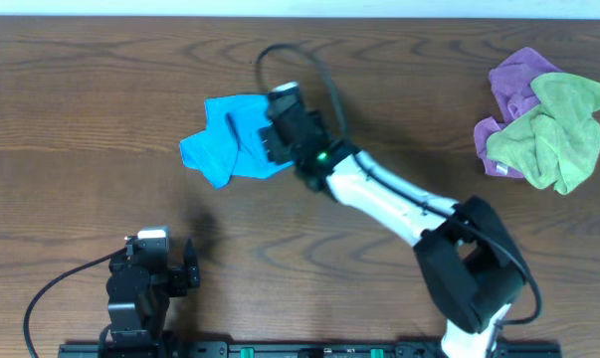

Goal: Fold the cloth
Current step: 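Pull the blue cloth left out of the pile with the right gripper, then lower the blue cloth onto the table center with the right gripper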

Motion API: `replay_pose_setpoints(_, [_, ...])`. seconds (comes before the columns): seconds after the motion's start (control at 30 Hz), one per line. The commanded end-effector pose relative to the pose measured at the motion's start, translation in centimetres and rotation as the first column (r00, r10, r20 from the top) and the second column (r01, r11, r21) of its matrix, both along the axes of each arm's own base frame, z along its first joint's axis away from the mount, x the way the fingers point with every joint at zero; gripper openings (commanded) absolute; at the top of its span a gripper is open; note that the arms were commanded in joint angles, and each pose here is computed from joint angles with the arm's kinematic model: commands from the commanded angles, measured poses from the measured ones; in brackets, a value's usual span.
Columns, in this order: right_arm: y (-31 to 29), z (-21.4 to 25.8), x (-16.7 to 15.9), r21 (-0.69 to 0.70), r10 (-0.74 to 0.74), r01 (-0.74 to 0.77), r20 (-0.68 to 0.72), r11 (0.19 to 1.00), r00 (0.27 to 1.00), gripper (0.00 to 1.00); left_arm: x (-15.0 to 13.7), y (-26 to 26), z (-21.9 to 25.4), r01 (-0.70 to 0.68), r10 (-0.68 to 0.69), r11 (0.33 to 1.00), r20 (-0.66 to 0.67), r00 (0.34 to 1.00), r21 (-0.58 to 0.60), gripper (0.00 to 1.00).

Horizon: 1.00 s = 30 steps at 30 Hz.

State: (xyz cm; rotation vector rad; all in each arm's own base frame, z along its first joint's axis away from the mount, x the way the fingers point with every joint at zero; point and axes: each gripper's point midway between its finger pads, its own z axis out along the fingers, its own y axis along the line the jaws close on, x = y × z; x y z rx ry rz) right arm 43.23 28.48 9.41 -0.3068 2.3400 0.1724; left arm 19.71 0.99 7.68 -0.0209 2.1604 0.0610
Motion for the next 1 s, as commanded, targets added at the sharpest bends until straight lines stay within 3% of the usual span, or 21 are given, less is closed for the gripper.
replay_pose_setpoints(0.0, [-2.7, -1.1, 2.0, 0.1, -0.117, 0.124, -0.073, 0.987, 0.99, 0.77, 0.0, 0.2, -0.2, -0.013, 0.013, 1.0, 0.001, 1.0, 0.007, 0.95])
replay_pose_setpoints(0.27, [-5.2, -4.6, 3.7, 0.24, -0.152, 0.207, -0.227, 0.949, 0.962, 0.73, 0.0, 0.2, -0.2, -0.013, 0.013, 1.0, 0.001, 1.0, 0.007, 0.95])
replay_pose_setpoints(0.67, [-5.5, -9.1, 3.6, 0.248, -0.209, 0.294, -0.32, 0.923, 0.924, 0.65, 0.0, 0.2, -0.2, -0.013, 0.013, 1.0, 0.001, 1.0, 0.007, 0.95])
replay_pose_setpoints(0.97, [-5.3, -8.9, 3.9, 0.269, -0.221, 0.312, -0.318, 0.911, 0.922, 0.56, 0.0, 0.2, -0.2, -0.013, 0.013, 1.0, 0.001, 1.0, 0.007, 0.95])
